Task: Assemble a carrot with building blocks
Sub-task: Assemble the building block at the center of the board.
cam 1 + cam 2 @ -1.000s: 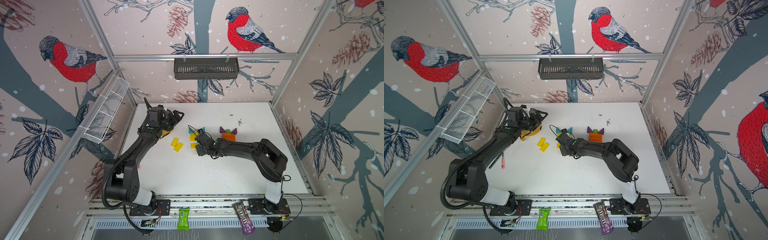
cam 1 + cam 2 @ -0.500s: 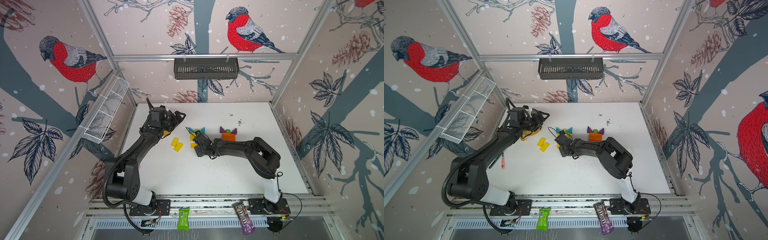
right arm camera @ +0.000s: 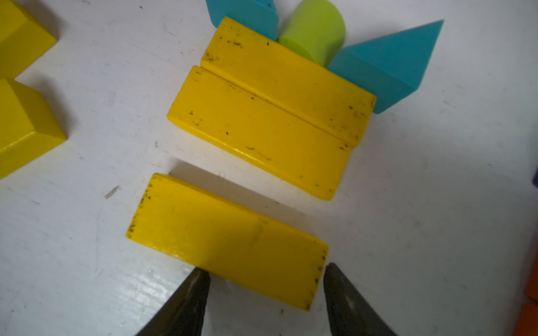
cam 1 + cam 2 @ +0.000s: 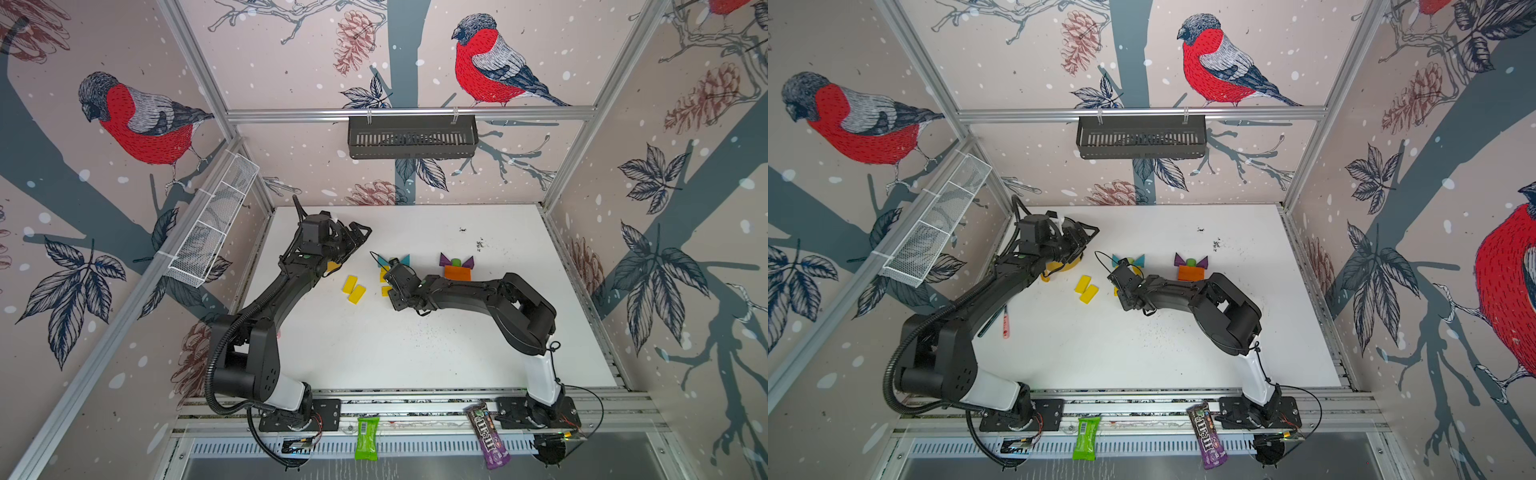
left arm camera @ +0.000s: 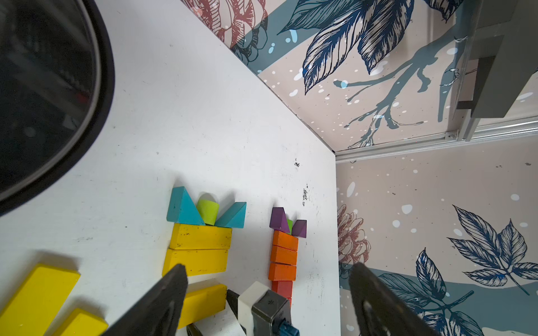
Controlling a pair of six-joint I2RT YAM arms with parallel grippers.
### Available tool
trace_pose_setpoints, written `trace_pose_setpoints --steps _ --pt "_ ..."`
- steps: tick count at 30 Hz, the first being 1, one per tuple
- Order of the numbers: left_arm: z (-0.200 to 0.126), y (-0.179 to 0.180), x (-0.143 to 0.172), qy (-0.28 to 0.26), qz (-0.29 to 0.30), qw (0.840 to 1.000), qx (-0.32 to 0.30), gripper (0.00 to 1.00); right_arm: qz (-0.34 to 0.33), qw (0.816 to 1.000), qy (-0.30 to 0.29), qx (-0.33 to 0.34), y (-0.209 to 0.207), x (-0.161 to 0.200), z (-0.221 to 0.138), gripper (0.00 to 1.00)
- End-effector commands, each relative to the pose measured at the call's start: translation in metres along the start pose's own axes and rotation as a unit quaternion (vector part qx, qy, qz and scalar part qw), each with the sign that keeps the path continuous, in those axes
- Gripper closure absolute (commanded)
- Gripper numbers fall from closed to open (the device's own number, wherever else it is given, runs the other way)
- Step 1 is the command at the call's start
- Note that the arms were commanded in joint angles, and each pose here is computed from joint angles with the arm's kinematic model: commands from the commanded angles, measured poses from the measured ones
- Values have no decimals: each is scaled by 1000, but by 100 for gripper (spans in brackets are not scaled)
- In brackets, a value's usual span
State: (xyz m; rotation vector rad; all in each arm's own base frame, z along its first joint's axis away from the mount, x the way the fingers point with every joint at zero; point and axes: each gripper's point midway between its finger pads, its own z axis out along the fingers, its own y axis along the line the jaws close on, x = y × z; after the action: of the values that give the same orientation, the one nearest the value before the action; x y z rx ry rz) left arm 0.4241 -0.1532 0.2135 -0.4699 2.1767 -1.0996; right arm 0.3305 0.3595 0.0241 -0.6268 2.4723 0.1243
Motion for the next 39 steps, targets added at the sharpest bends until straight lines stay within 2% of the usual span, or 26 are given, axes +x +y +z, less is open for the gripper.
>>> trace_pose_setpoints --steps 1,27,39 --pt "0 -7 -3 -6 9 1000 12 12 4 1000 2 8 -2 -1 2 36" --pt "3 -4 -2 -2 8 1000 8 12 -11 1000 -6 5 3 -9 8 36" --pt "4 -3 -2 -1 7 1000 7 13 -13 1000 -10 8 0 -12 4 30"
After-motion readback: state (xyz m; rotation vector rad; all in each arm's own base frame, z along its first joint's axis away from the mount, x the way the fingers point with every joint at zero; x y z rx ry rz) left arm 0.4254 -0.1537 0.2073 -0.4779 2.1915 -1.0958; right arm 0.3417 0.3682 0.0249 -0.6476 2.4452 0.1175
